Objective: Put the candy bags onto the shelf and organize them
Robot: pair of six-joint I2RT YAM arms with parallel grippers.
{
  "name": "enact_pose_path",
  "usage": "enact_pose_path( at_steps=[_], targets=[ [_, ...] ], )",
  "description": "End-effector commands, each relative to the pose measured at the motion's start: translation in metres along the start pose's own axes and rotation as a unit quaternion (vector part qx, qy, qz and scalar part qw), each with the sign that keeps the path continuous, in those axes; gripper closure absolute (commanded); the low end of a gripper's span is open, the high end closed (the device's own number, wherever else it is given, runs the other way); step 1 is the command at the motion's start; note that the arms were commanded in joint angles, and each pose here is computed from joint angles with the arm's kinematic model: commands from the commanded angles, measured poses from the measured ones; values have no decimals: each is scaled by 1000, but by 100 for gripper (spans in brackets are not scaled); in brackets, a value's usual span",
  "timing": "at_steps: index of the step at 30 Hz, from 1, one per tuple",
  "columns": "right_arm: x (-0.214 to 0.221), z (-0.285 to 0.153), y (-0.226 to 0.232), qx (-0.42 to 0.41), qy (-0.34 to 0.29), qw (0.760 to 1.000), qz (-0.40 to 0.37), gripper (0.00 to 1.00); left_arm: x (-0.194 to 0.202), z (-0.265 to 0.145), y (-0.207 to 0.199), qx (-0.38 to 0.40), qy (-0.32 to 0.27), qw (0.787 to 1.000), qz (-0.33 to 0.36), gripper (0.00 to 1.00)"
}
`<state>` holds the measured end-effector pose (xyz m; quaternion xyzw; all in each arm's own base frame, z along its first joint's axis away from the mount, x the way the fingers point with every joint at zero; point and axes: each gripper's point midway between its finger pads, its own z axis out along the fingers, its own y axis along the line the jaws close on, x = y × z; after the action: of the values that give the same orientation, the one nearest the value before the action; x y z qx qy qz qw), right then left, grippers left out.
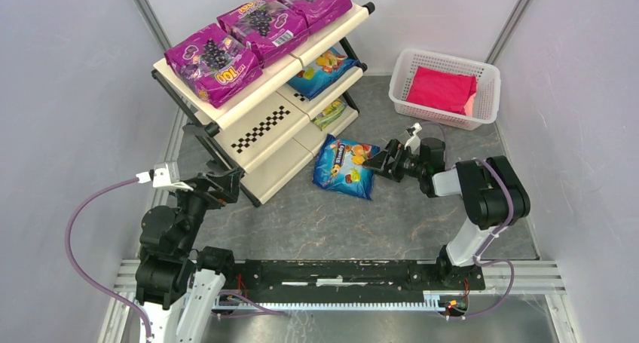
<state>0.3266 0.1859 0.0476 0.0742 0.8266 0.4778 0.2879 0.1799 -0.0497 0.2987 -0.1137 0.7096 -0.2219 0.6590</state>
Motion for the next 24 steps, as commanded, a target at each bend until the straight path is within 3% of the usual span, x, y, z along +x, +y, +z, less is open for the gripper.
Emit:
enact_pose_path(
  at_steps=[1,4,8,14,24],
  targets=[
    [14,15,-21,45,15,998,32,7,-8,2,-5,15,-14,999,33,0],
    [27,25,-34,86,16,996,34,7,-8,3,-5,15,-13,999,33,0],
    [42,34,-41,93,13,994,56,18,-7,4,-4,14,-10,999,32,0],
    [44,32,-41,81,-12,995,54,49,-6,5,-4,13,-7,999,32,0],
    [26,15,27,-40,-40,998,39,94,-6,5,-3,11,-7,999,32,0]
  ],
)
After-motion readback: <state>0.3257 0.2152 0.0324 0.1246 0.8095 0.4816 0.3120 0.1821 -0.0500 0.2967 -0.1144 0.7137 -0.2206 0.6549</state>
